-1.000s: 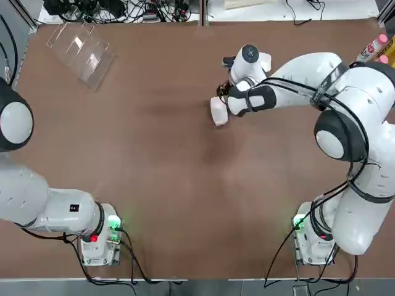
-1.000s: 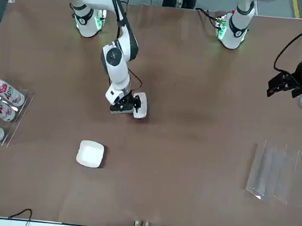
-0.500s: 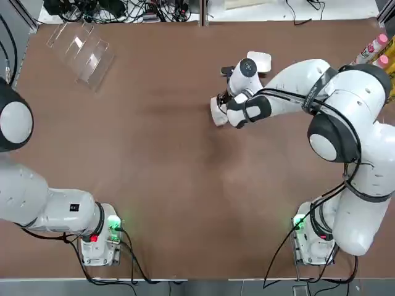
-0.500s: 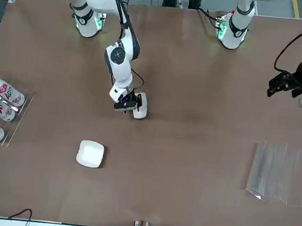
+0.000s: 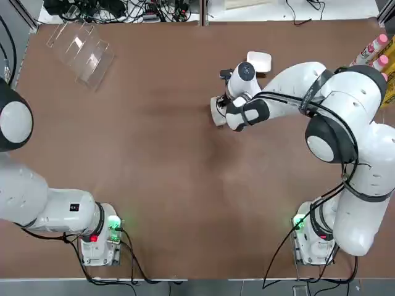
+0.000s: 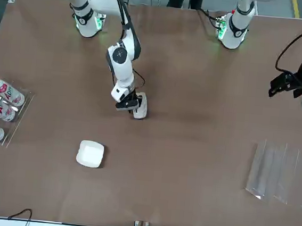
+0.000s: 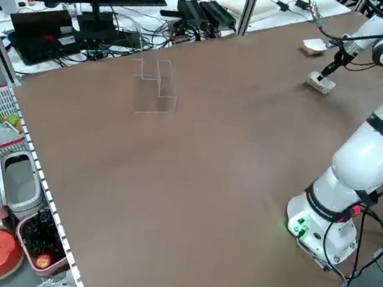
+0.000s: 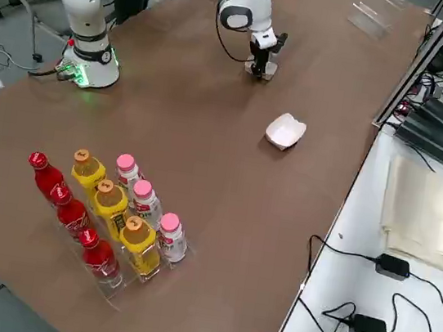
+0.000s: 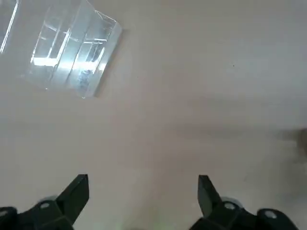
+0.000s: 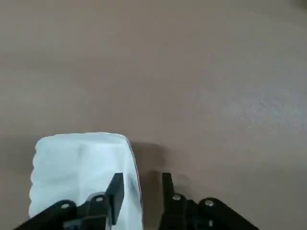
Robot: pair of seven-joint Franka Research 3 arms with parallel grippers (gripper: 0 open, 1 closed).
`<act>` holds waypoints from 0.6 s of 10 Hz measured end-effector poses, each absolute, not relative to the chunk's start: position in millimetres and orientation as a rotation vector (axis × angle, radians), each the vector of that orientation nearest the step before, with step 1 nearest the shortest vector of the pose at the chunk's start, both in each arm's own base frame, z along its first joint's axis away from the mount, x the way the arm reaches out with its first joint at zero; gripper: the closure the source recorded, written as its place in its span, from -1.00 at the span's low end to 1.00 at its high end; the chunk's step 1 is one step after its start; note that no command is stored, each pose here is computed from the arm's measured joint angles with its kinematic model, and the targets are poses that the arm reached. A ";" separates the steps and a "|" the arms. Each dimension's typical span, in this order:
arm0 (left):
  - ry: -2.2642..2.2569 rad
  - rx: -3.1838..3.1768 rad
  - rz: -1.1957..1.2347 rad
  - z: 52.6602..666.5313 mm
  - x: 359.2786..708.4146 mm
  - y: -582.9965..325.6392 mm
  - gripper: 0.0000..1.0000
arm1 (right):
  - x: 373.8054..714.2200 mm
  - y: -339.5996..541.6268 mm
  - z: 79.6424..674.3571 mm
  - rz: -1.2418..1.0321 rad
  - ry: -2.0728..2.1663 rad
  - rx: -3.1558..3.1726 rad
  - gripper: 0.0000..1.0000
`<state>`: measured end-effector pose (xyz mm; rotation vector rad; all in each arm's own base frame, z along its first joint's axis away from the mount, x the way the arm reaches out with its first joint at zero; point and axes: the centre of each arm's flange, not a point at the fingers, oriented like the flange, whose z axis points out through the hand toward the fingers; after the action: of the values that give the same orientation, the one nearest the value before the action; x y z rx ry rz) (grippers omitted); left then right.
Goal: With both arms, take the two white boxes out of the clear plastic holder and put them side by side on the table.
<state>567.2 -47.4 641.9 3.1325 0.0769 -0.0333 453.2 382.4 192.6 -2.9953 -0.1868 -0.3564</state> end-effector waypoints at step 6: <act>0.128 3.073 -0.038 640.6 570.0 -32.4 -1.00 | 461.6 378.8 199.2 -0.371 -0.089 -2.987 0.96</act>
<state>570.0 -32.4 640.6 3.0734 0.1275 -0.0381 461.6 378.8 199.2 -2.9867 -0.0891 -0.3712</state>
